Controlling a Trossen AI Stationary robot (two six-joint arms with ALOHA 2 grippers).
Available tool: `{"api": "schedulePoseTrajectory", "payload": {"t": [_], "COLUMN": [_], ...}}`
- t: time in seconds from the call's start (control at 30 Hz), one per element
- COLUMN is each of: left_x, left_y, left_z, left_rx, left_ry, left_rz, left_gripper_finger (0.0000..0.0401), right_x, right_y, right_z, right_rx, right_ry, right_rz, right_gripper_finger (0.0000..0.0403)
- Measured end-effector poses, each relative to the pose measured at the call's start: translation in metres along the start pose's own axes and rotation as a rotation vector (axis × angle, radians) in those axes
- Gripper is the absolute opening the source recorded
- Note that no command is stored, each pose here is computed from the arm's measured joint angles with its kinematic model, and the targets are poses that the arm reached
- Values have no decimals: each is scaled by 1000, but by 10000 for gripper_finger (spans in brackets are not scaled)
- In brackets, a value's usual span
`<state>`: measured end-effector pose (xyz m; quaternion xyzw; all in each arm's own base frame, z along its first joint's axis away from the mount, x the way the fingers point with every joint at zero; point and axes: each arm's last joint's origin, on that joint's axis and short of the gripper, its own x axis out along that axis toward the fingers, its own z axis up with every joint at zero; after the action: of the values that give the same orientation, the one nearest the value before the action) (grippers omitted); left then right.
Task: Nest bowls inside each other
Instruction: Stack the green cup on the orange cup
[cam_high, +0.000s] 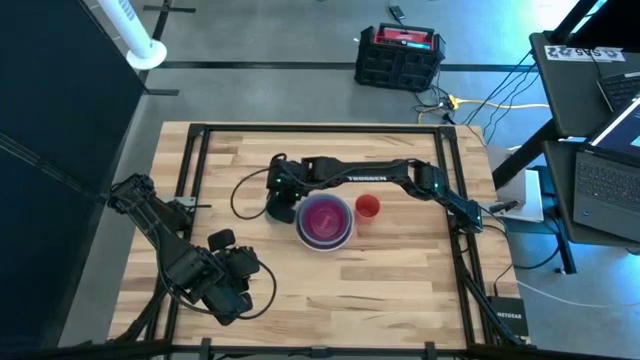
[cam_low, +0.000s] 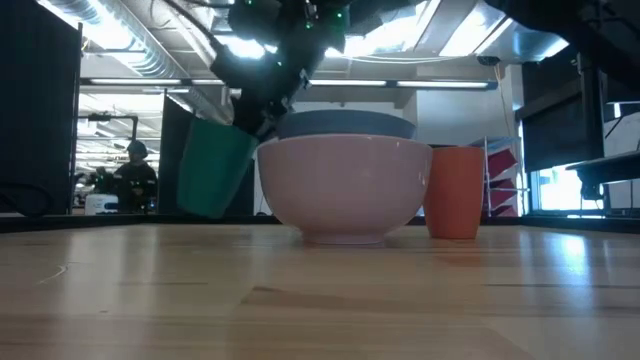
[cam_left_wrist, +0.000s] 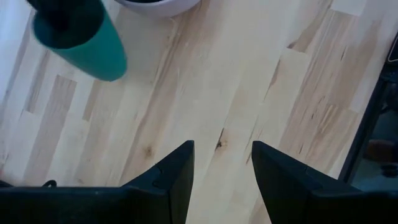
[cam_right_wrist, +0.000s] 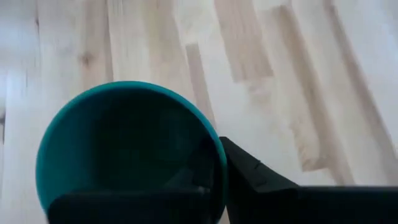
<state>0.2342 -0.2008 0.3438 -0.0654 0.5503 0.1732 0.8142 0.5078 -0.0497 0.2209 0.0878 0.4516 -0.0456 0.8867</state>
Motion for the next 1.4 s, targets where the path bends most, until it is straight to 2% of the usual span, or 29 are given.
{"api": "schedulePoseTrajectory", "payload": {"t": [0.13,0.3,0.7,0.87,1.03,1.17,1.27,1.4], "left_x": [0,0,0,0,0,0,-1,-1], "left_y": [0,0,0,0,0,0,0,0], "left_z": [0,0,0,0,0,0,-1,-2], "left_rx": [1,3,27,26,28,26,28,41], "left_ry": [1,2,4,3,3,3,3,2], "left_rz": [0,1,4,3,3,3,1,1], "left_gripper_finger": [145,145,145,145,145,145,145,145], "right_x": [-19,-58,-177,-221,-245,-247,-247,-252], "right_y": [-4,-11,-25,-27,-26,-26,-24,-18], "right_z": [16,24,5,-8,-16,-26,-45,-69], "right_rx": [-27,-108,-187,-148,-127,-97,-82,-26], "right_ry": [-44,37,198,236,250,275,333,307], "right_rz": [-27,-112,-255,-303,-341,-342,-319,-287], "right_gripper_finger": [1,1,0,0,0,0,0,0]}}
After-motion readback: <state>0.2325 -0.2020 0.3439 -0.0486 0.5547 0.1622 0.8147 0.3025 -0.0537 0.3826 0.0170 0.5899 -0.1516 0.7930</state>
